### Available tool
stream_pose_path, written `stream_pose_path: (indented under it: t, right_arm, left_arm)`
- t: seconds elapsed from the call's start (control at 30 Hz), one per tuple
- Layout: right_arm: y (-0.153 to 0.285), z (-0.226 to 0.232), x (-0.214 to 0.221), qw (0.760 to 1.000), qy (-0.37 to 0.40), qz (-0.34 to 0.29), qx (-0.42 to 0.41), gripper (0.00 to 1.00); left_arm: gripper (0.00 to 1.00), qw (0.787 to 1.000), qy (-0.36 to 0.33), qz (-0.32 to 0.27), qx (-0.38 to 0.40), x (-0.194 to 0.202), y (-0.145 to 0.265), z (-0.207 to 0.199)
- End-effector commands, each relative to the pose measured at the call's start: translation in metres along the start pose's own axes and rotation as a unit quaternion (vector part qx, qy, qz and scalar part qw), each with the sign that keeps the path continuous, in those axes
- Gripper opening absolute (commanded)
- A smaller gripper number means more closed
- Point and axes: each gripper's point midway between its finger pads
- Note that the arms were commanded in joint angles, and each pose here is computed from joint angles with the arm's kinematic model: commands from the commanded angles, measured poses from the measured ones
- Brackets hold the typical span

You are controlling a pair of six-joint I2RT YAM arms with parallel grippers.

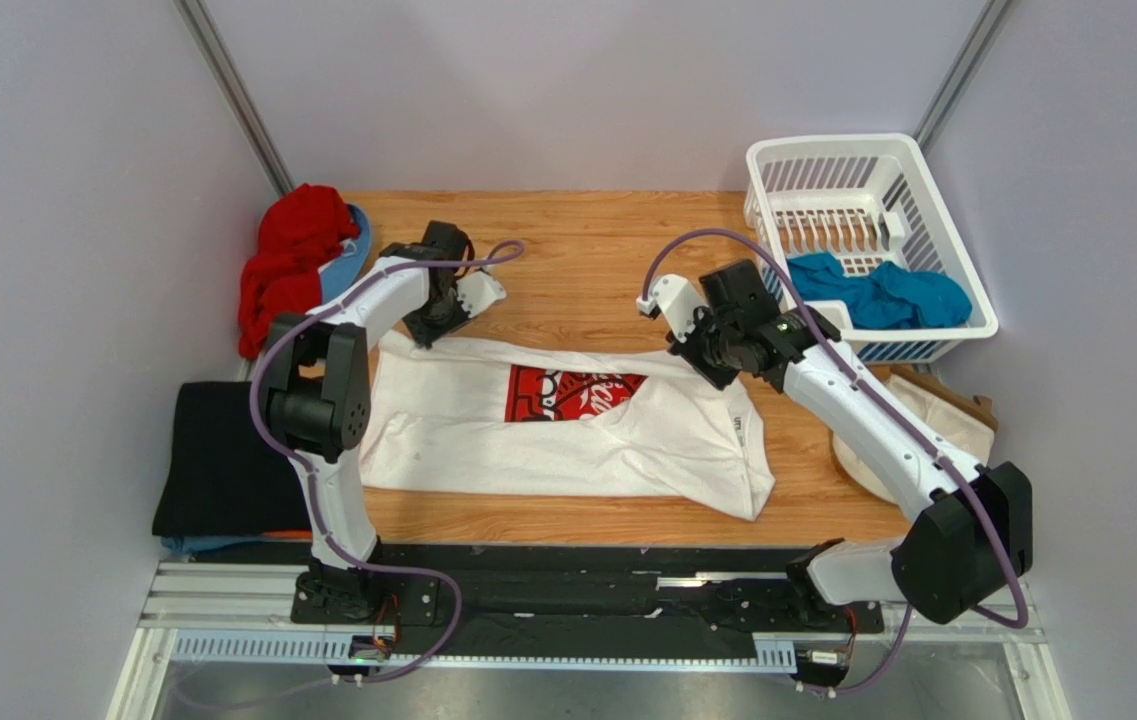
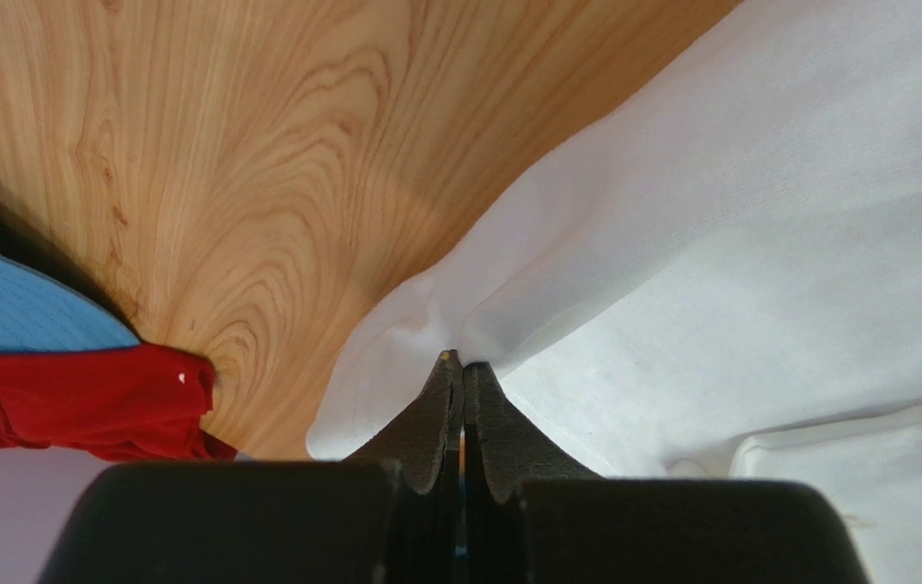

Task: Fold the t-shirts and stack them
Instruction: Fold the tshirt

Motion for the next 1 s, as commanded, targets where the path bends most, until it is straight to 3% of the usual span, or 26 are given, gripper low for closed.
stream_pose_path:
  t: [0.0,0.53,0.97]
  right_arm:
    - [0.012,0.009,0.003,1.000,0.006,-0.007,0.000,0.00]
    - [0.019,0.032,0.016,0.999,0.022,0.011,-0.023,0.00]
    - [0.018,0.046,0.034,0.999,0.025,0.033,-0.034,0.00]
  left_arm:
    - [0.00,1.000,0.012,-0.018,-0.021,0.002,0.033,0.000]
    - [0.00,1.000,0.000,-0.001,-0.024,0.025,0.051,-0.032]
    - [0.00,0.999,-0.006,0.047,-0.012,0.060,0.028,-0.054]
Point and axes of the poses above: each gripper's point midway between its finger pads, its own y axis back along the fingers, its own z axis along the line the jaws close on, x = y × z, and after that the axes turned 5 degrees about y, right-handed
